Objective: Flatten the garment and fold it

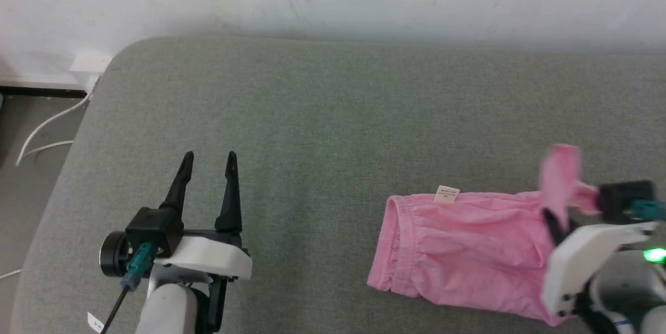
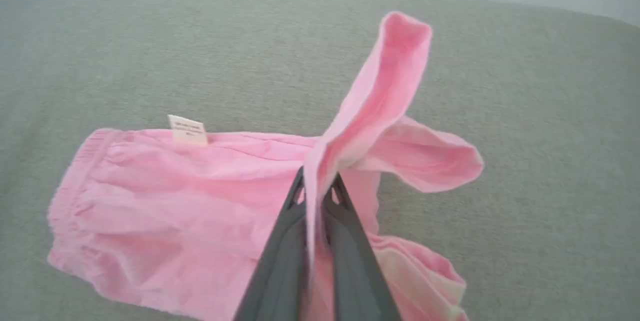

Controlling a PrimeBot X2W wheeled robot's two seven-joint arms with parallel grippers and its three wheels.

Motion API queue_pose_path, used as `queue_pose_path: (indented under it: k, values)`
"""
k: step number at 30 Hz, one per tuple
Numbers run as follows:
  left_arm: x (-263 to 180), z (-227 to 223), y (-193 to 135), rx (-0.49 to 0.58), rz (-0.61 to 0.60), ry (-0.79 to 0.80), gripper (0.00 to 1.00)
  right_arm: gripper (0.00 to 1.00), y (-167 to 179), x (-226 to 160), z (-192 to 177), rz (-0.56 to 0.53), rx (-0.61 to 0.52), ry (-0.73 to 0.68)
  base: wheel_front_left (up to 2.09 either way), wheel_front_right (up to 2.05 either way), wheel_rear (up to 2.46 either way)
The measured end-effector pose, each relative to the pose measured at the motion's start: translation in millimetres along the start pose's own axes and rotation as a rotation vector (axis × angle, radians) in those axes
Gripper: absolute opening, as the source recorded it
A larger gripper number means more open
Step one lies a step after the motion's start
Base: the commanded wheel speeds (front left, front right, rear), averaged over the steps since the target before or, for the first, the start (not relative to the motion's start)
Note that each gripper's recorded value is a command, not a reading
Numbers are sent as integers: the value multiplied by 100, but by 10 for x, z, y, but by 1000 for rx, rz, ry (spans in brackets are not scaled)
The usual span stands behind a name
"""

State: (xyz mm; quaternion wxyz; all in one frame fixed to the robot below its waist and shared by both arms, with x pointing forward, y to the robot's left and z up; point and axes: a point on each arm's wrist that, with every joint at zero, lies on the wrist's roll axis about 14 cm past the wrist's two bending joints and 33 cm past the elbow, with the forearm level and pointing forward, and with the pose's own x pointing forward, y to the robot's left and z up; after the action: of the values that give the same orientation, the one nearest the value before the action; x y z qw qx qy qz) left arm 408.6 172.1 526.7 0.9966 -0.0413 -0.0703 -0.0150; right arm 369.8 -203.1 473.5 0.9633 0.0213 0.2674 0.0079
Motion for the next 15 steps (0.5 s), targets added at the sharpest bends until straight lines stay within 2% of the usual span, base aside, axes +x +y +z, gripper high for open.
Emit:
queue_pose_path:
  k: [3, 7, 13, 15]
  values:
    - [-8, 0, 5, 0, 1, 1, 100, 0, 540, -73, 104, 145, -79, -4, 0, 0, 0]
    - [-24, -29, 16, 1, 3, 10, 100, 0, 1108, -103, -34, 308, -175, 64, 0, 0, 0]
    - [-56, -88, 31, -3, 5, 30, 100, 0, 1648, -14, -365, 469, -269, 188, 0, 0, 0]
    - [-63, -99, 47, -8, 11, 33, 100, 79, 1760, 28, -411, 506, -272, 198, 0, 0, 0]
